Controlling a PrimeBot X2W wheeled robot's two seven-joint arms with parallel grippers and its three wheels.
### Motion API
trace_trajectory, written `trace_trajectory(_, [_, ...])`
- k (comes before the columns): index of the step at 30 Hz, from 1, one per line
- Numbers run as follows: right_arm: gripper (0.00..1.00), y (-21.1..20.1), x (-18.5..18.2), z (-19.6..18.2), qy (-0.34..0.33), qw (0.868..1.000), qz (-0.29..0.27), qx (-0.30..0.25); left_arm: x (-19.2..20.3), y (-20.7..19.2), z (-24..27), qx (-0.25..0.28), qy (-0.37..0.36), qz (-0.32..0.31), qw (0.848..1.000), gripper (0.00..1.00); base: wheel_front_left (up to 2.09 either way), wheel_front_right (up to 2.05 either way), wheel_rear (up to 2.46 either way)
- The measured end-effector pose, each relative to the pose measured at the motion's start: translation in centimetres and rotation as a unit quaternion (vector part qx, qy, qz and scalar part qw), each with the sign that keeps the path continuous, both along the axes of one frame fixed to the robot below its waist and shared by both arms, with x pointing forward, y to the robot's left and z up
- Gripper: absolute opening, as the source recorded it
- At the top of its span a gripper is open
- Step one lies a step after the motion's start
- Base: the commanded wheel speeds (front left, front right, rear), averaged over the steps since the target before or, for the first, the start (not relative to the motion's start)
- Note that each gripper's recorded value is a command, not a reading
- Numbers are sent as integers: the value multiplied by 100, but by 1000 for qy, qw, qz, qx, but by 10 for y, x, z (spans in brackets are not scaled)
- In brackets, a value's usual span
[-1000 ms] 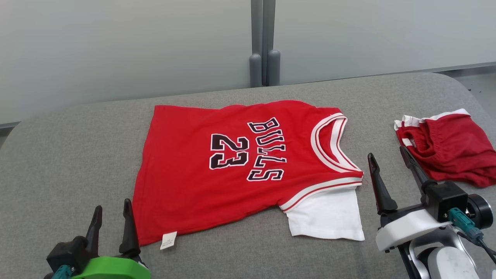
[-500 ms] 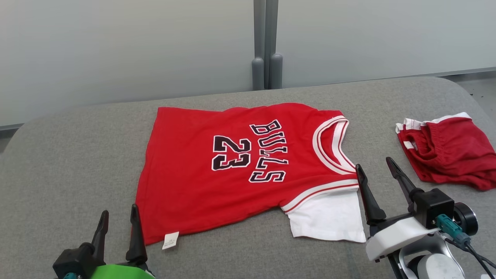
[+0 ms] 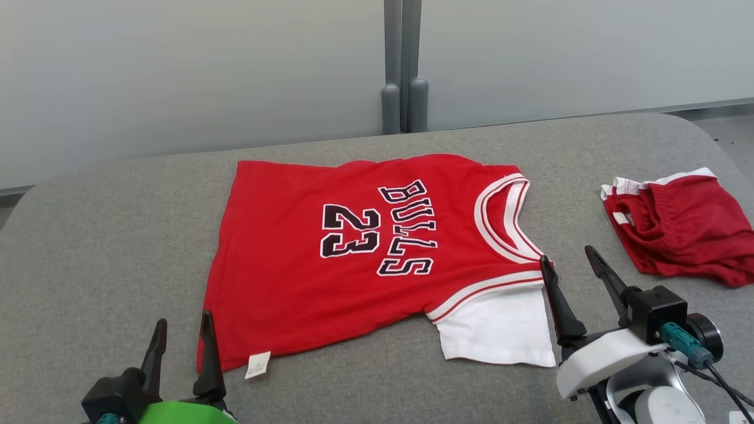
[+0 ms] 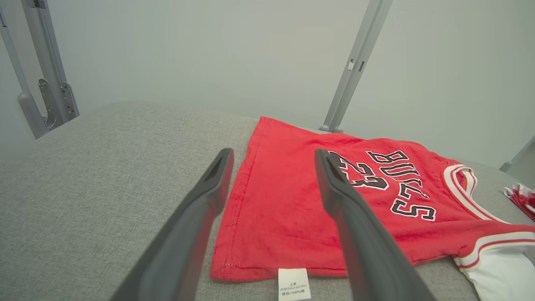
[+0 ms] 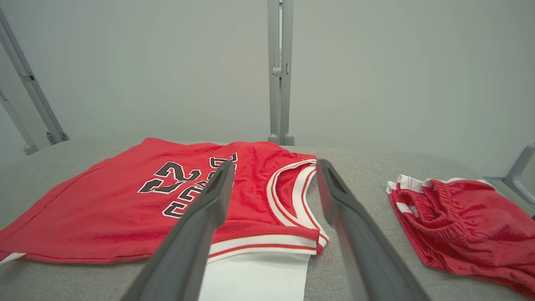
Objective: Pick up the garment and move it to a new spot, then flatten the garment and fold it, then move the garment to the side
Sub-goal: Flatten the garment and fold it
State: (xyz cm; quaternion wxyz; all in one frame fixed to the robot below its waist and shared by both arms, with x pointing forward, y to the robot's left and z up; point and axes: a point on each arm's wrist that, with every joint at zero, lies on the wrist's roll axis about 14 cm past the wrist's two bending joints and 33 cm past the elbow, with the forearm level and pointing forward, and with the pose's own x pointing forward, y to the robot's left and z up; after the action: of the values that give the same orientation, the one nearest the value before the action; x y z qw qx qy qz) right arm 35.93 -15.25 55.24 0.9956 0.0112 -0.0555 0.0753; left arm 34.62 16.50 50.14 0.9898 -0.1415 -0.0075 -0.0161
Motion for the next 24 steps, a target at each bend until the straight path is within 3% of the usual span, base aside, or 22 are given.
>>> trace_trajectory(10, [100,-19,-14,-61,121,992,-28,30,0,-2,-9,-1,17,-4,1000,100,0,0,0])
trace_trajectory(17, [100,-21,-32,-115,212,975,-35,53,1,-3,-19,0,34,-4,999,100,0,0,0])
trace_trajectory(24, [100,-17,-25,-139,241,968,-33,59,3,-2,-31,0,54,-5,999,100,0,0,0])
